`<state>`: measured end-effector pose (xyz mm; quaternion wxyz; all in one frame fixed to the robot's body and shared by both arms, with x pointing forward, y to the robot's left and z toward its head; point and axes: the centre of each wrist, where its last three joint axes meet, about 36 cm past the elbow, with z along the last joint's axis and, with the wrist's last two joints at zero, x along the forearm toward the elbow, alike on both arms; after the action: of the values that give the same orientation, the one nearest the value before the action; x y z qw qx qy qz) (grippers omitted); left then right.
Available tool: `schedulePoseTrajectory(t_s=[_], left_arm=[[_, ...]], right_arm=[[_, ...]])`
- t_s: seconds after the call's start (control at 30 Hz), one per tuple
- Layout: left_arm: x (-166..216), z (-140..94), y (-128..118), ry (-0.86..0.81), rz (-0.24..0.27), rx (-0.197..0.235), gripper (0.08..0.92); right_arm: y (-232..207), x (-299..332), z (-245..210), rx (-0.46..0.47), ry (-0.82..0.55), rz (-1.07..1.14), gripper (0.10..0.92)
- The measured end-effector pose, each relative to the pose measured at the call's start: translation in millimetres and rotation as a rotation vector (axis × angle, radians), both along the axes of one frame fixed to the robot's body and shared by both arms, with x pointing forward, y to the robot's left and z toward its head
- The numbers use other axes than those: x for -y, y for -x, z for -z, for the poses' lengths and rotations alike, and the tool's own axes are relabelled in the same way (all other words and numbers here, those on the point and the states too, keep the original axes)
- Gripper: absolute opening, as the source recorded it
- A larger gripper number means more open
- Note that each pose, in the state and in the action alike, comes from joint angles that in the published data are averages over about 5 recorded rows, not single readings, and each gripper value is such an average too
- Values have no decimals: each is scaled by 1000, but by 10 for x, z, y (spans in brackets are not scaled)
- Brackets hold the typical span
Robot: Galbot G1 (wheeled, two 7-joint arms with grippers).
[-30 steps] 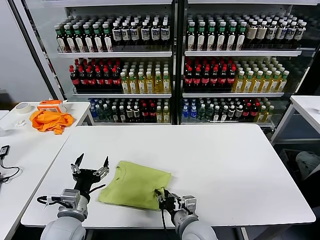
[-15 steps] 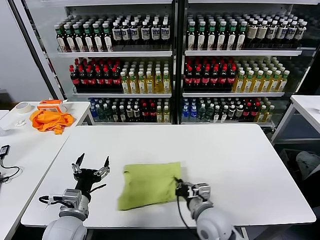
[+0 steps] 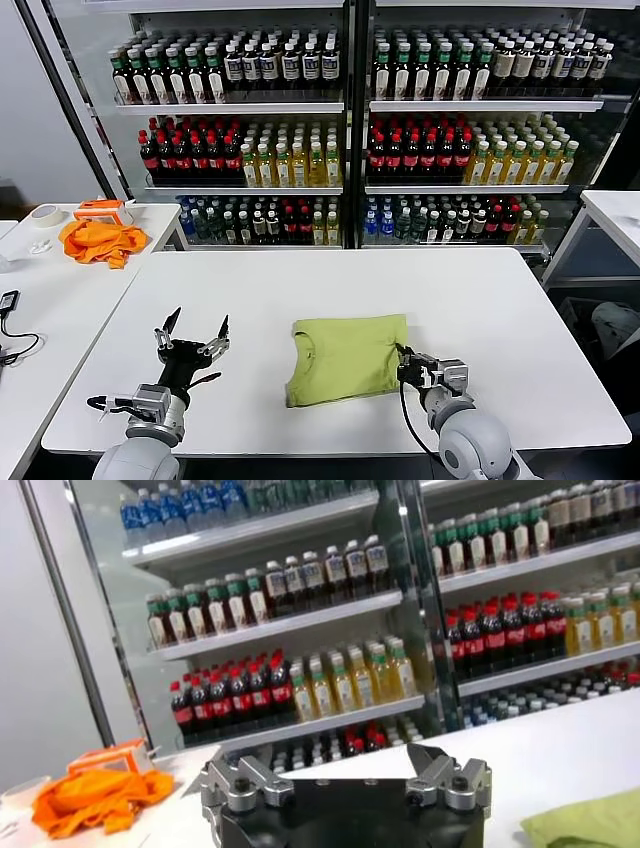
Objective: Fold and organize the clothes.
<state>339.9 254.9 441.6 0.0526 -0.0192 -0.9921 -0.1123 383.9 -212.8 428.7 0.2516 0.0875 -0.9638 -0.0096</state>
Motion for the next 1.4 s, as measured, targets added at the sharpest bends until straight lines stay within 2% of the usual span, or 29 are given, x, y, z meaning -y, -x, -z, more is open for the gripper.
schedulePoseTrajectory(t_s=[0.33, 0.73, 0.83, 1.07, 1.4], left_arm=[[-29, 44, -9, -3, 23, 24, 823], [59, 131, -107, 38, 98, 90, 823], [75, 143, -140, 43, 123, 112, 823], [78, 167, -193, 51, 162, 152, 823], [26, 198, -227, 53, 173, 178, 823]], right_arm=[[153, 95, -136, 57, 30, 22, 398], [166, 601, -386, 303, 173, 112, 742], [151, 716, -417, 353, 199, 132, 802], [121, 857, -391, 415, 243, 151, 822], [75, 901, -353, 456, 269, 156, 823]])
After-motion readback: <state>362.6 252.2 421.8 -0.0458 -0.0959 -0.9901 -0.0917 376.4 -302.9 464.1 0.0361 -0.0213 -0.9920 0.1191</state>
